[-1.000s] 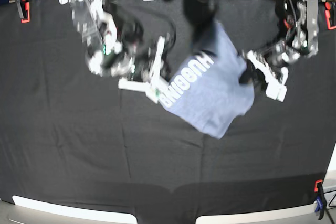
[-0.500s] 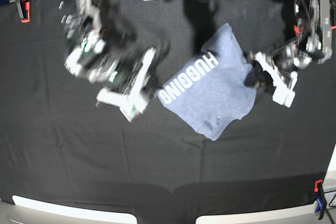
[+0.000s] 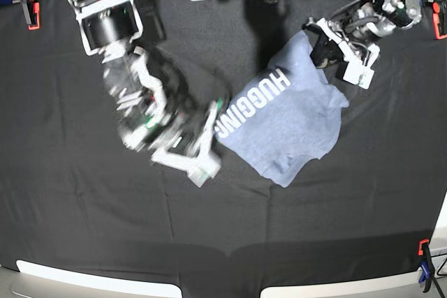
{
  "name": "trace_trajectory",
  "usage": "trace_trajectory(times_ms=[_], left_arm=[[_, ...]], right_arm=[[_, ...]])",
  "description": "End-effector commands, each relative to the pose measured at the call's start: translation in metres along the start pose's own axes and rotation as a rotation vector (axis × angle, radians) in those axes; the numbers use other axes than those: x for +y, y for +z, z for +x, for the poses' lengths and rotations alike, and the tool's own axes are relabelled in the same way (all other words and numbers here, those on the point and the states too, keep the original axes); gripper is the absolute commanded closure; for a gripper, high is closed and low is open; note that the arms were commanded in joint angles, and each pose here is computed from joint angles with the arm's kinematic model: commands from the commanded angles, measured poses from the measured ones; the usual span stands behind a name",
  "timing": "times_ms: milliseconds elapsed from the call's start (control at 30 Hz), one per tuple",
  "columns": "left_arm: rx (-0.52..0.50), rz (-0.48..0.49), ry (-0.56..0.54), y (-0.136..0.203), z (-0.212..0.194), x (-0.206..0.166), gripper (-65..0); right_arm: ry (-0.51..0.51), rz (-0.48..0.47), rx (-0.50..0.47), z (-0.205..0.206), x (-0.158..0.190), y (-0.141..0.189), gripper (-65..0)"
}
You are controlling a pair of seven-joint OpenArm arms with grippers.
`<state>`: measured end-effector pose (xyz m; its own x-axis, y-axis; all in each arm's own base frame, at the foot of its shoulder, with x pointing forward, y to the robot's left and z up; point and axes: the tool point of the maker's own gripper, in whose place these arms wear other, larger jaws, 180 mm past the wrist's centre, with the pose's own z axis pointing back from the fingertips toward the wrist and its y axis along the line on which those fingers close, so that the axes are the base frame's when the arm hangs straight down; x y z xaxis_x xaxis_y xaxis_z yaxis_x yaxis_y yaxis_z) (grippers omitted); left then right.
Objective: Layout the t-shirt on the table in an organized manner, then fold the t-shirt properly
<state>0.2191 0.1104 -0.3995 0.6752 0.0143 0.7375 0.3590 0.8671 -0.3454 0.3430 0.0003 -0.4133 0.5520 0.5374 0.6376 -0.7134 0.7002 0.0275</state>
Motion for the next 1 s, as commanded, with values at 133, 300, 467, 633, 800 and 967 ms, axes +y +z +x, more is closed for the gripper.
trace_trajectory(times_ms=[133,300,467,633,800,967], left_arm=[[-0.020,0.067,-0.069,0.004,0.013,0.017,0.0],[-0.062,0.163,-0.048,0.018,0.022,0.045,0.0],[-0.102,0.224,-0.040,0.031,0.031,0.065,0.0],[-0.059,0.236,-0.065,0.044,0.029,0.078,0.0],[-0.043,0.249,-0.088,0.063,0.030,0.078,0.0],[-0.013,0.295,-0.123,0.094,0.024,0.073,0.0]], right_arm=[[0.025,0.037,-0.036,-0.001,0.037,0.003,0.0],[0.029,0.067,-0.075,-0.013,0.075,0.021,0.0],[0.047,0.069,-0.117,-0.014,0.100,0.044,0.0],[0.031,-0.009,-0.090,-0.026,0.091,0.060,0.0],[-0.040,-0.116,-0.119,-0.039,0.071,0.100,0.0],[-0.150,-0.217,-0.100,-0.065,0.057,0.148,0.0]])
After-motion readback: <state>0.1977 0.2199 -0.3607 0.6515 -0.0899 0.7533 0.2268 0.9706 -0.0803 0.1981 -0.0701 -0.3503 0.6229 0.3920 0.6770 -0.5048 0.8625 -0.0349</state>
